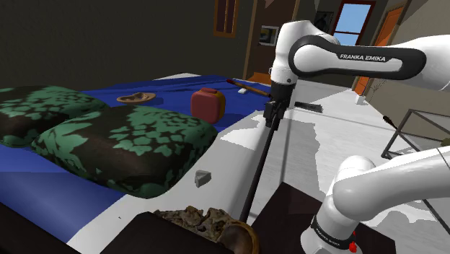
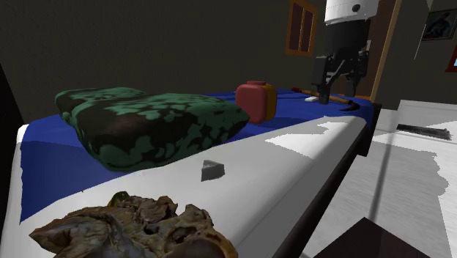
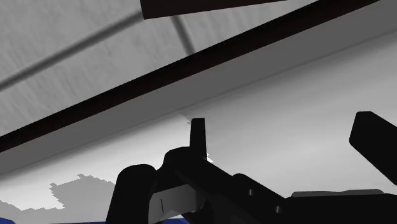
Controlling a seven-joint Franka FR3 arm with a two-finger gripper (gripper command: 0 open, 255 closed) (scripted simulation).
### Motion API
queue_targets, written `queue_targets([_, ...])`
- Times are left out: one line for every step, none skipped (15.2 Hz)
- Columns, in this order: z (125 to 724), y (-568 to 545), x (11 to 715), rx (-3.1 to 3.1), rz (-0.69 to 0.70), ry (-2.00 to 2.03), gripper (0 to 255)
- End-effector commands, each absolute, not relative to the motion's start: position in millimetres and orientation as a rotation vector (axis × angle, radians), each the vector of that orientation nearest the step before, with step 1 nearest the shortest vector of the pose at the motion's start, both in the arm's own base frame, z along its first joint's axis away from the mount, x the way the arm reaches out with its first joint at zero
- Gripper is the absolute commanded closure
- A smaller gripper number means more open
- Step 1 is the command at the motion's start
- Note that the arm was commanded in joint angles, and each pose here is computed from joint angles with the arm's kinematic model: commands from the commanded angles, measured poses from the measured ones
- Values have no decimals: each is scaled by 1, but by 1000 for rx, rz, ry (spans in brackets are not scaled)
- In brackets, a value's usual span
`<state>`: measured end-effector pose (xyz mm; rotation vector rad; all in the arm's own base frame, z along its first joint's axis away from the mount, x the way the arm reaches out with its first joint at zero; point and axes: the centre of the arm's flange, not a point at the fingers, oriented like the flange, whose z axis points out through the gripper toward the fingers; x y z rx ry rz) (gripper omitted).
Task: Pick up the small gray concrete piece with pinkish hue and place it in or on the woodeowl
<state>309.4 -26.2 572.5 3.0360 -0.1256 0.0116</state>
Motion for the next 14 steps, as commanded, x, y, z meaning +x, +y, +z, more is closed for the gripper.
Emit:
queue_targets([573,-26,309,3036,12,-126,0])
queue_targets([567,-16,311,3041,24,-128,0])
queue_targets([561,-5,313,3046,36,-131,0])
queue_targets([555,6,314,3051,49,-134,0])
queue_targets([549,16,316,3056,61,-137,0])
queue_targets([543,27,318,3061,74,-140,0])
queue_targets([537,38,320,3066,86,-142,0])
queue_targets([532,49,322,3070,99,-145,0])
queue_targets([526,59,324,3075,111,-148,0])
queue_targets([521,70,326,3080,124,-151,0])
queue_targets([515,81,328,3084,137,-154,0])
queue_targets([510,92,330,3089,149,-156,0])
queue_targets([505,103,332,3093,162,-159,0])
queue_targets([500,114,335,3098,175,-162,0])
